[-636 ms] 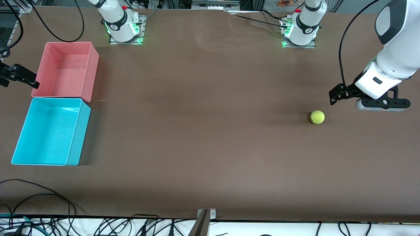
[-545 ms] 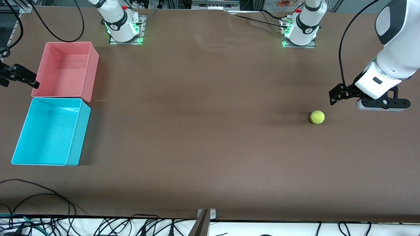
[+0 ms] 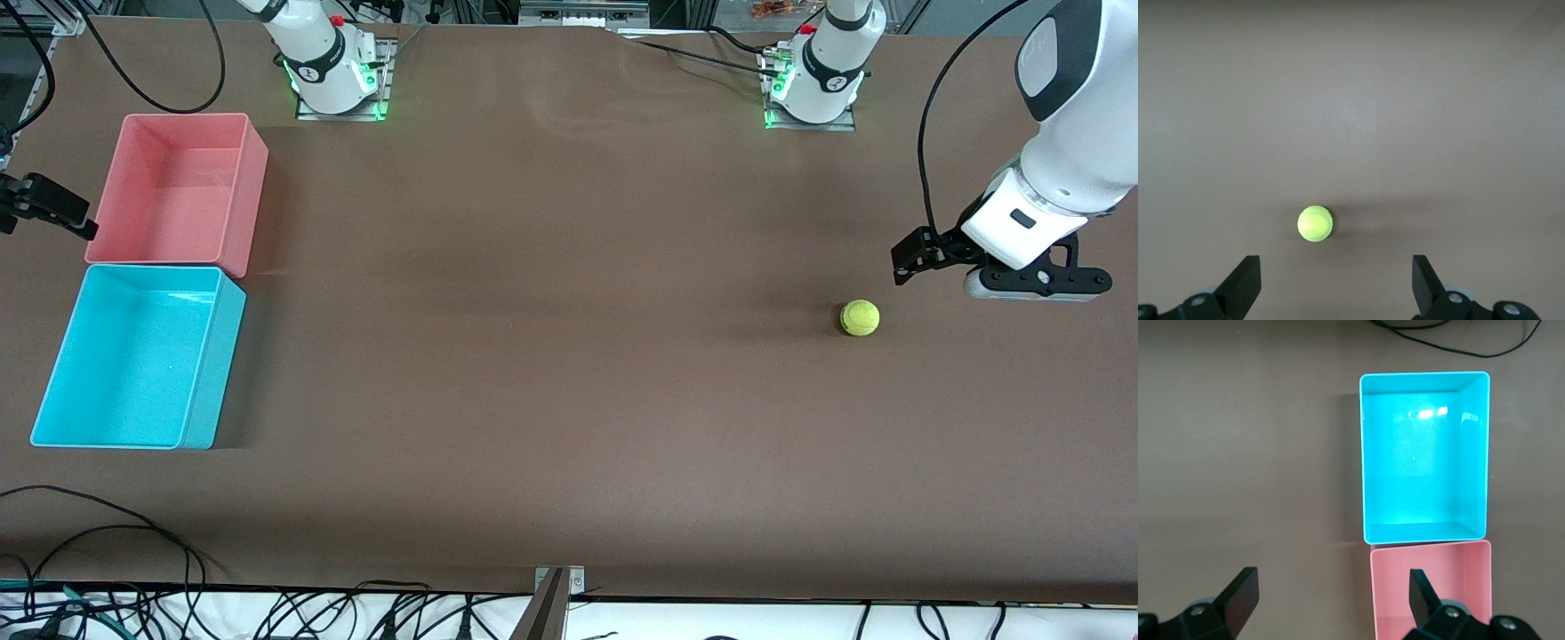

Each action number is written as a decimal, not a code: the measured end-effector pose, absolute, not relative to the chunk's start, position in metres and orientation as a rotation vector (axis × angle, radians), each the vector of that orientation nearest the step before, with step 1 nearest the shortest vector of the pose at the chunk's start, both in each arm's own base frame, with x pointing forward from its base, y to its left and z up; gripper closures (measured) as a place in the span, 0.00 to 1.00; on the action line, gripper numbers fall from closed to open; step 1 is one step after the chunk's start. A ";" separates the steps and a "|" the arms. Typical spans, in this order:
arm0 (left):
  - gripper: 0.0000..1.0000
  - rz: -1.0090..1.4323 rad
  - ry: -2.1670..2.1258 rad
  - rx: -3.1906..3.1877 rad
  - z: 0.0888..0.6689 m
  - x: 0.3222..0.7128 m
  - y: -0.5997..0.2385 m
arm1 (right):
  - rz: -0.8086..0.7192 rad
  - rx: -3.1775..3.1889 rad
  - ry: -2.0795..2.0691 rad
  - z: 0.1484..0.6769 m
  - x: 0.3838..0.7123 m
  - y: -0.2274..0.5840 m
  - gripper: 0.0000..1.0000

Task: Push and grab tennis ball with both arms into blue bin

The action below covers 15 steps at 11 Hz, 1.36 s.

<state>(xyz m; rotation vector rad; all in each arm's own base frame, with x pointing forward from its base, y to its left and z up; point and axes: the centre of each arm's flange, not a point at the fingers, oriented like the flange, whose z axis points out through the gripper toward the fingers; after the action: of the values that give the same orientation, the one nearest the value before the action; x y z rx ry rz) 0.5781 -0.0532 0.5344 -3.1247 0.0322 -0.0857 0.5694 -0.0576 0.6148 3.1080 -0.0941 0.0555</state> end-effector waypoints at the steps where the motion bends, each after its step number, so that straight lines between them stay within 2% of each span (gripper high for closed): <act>1: 0.00 -0.086 0.032 -3.125 0.534 0.578 -0.053 | 0.056 3.108 -0.094 0.615 0.569 -0.058 0.00; 15: 0.00 -0.080 0.007 -3.124 0.533 0.579 -0.044 | 0.033 3.111 -0.088 0.615 0.567 -0.055 0.00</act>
<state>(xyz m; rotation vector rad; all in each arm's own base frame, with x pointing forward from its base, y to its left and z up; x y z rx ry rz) 0.5795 -0.0440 0.5325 -3.1244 0.0073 -0.0803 0.5673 -0.0549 0.6145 3.1106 -0.0876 0.0326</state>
